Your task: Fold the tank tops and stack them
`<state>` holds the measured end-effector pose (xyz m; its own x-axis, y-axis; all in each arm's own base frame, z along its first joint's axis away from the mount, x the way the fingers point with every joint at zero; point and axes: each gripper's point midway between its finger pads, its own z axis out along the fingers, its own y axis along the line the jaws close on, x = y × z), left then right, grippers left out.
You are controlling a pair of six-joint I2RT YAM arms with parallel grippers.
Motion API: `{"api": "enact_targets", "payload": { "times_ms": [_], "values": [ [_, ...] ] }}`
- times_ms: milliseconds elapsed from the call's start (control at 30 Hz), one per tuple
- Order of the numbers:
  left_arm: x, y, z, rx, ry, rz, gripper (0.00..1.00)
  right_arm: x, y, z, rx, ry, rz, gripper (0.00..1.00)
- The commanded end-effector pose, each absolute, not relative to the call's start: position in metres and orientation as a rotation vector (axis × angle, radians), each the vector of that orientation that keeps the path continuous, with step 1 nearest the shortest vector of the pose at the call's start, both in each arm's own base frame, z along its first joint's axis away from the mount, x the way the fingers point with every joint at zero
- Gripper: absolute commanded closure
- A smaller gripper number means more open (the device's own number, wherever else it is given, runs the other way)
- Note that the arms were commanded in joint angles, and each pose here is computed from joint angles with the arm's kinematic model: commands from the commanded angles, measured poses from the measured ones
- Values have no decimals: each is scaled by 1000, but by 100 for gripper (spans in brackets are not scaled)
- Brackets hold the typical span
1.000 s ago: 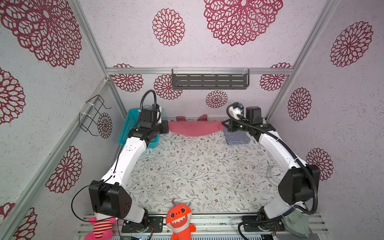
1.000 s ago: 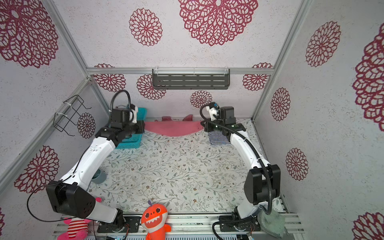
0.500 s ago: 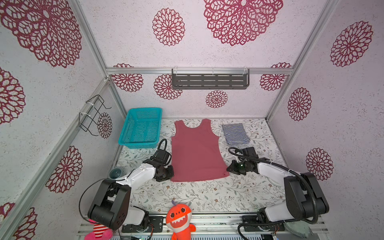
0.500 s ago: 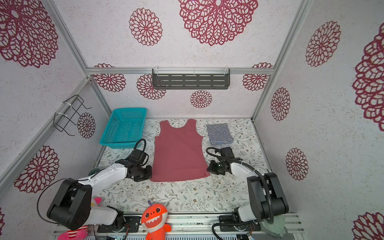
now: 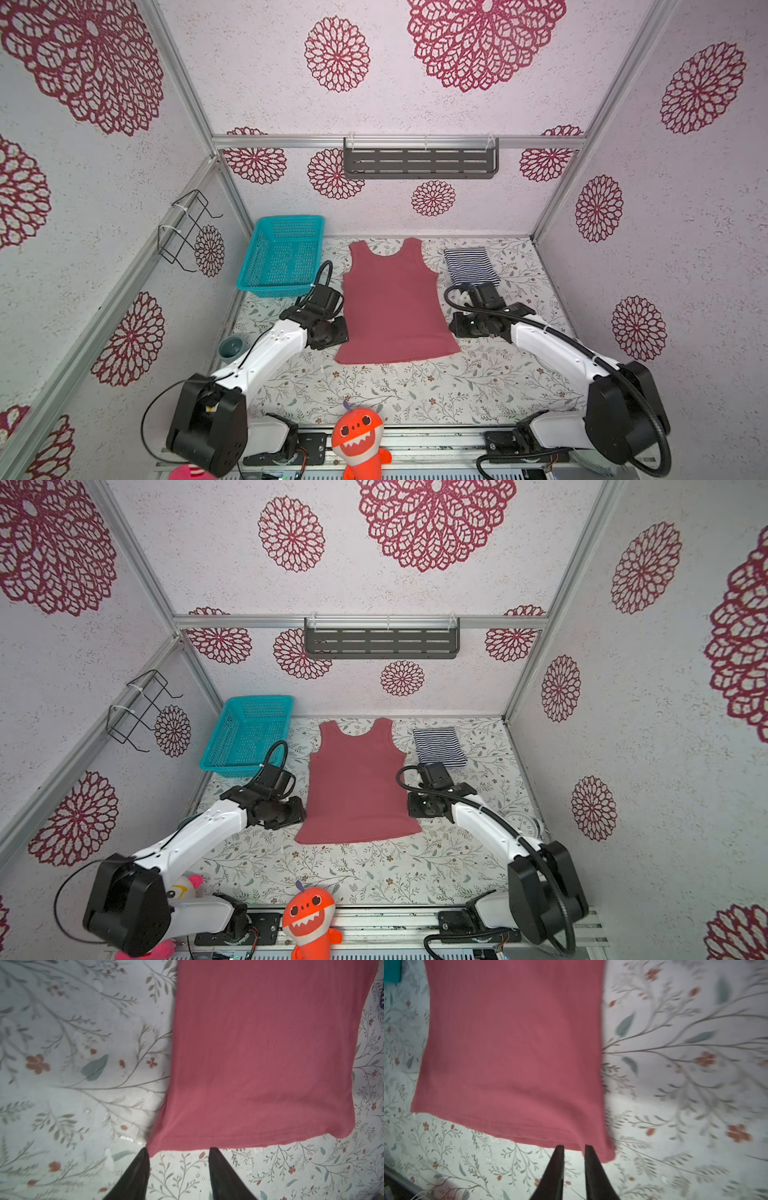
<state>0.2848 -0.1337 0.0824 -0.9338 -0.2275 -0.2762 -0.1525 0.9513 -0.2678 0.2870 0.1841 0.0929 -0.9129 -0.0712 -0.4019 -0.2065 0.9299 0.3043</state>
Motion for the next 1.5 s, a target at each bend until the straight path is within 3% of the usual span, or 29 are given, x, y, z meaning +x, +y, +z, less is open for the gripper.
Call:
{"api": "enact_targets", "payload": {
  "times_ms": [0, 267, 500, 600, 700, 833, 967, 1100, 1233, 1333, 1467],
  "values": [
    [305, -153, 68, -243, 2789, -387, 52, 297, 197, 72, -185, 2718, 467, 84],
    [291, -155, 10, -287, 2896, -362, 55, 280, 159, 19, -122, 2834, 281, 85],
    [237, -168, -20, -322, 2998, -371, 60, 284, 118, -2, -58, 2871, 179, 84],
    [209, -195, -21, -295, 3040, -463, 61, 292, 100, -13, -9, 2913, 160, 84],
    [199, -231, 16, -210, 3006, -676, 60, 306, 77, -2, 30, 2907, 119, 84],
    [232, -227, 106, -69, 2835, -718, 46, 334, 49, 39, 47, 2842, 16, 83],
    [291, -206, 152, 60, 2733, -596, 43, 350, 63, 91, 63, 2723, 42, 76],
    [378, -193, 141, 74, 2697, -516, 48, 337, 141, 108, -32, 2657, 270, 69],
    [451, -196, 110, 60, 2741, -484, 54, 313, 215, 100, -76, 2609, 548, 69],
    [477, -201, 77, 48, 2795, -454, 56, 303, 236, 80, -52, 2621, 607, 70],
    [482, -204, 38, 24, 2857, -433, 57, 295, 238, 53, -49, 2672, 568, 70]
  ]
}}
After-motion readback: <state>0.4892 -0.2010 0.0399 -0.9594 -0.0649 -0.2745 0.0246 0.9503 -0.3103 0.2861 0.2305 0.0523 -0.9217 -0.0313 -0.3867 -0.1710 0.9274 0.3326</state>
